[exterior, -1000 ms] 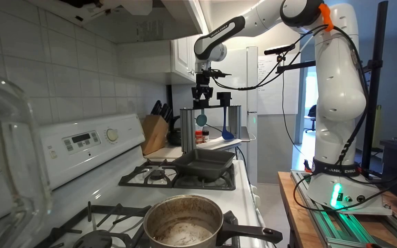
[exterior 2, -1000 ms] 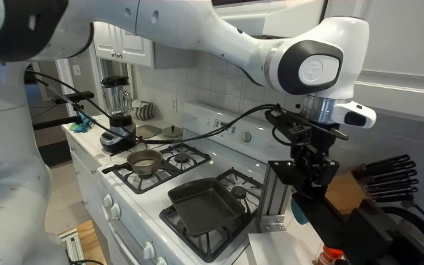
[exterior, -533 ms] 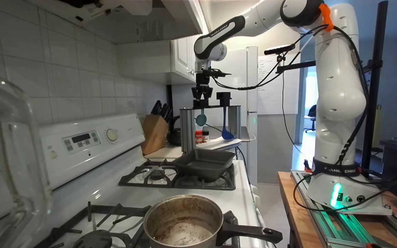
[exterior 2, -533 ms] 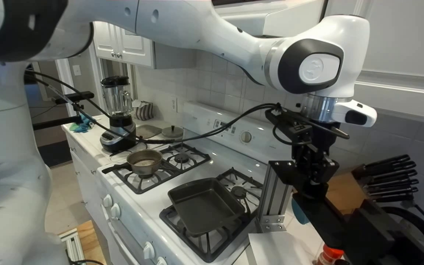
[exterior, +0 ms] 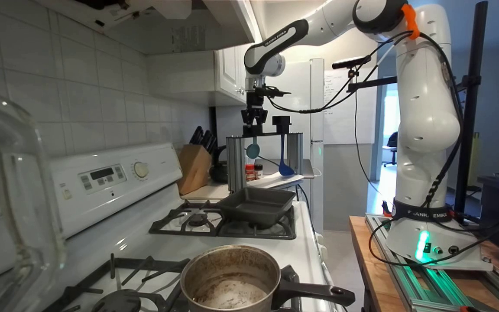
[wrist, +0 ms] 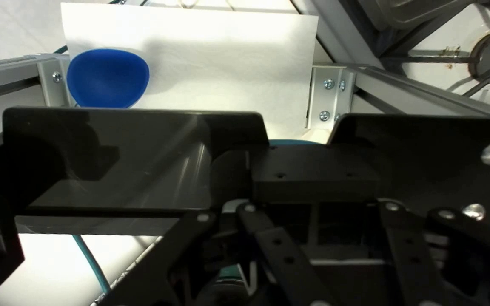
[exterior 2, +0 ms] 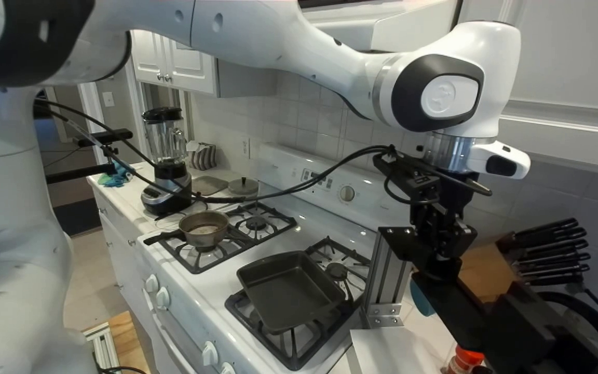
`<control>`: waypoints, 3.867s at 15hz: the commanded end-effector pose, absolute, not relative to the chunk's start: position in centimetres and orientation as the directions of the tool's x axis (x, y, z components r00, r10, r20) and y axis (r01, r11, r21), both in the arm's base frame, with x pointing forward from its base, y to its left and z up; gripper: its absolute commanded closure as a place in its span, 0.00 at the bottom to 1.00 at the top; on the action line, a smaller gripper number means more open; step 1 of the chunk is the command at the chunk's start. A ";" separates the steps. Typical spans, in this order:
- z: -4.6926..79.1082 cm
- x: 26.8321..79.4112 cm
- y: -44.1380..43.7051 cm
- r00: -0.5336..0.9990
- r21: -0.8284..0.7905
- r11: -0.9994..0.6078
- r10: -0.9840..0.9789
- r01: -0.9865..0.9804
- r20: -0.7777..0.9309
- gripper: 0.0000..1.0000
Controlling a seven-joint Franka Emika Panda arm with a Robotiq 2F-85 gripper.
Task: Pick up the blue spoon and scoop some of the contents in the pot and pour them in the bowl
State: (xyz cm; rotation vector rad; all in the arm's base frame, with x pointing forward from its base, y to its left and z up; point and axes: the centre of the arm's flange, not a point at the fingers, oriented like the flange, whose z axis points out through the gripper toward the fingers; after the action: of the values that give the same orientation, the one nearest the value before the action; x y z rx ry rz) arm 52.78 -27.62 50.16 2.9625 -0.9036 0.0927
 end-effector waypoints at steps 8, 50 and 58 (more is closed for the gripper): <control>50.9 49.8 -26.2 0.861 -0.006 -0.862 -0.506 -0.506 0.045 0.78; 47.7 34.6 -3.5 1.000 0.016 -1.000 -0.013 -0.013 0.000 0.78; 46.5 36.8 7.0 0.925 0.104 -0.924 0.375 0.368 0.062 0.78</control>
State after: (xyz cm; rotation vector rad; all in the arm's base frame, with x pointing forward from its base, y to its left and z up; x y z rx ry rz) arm 36.38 4.48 47.07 3.0524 0.3680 0.0775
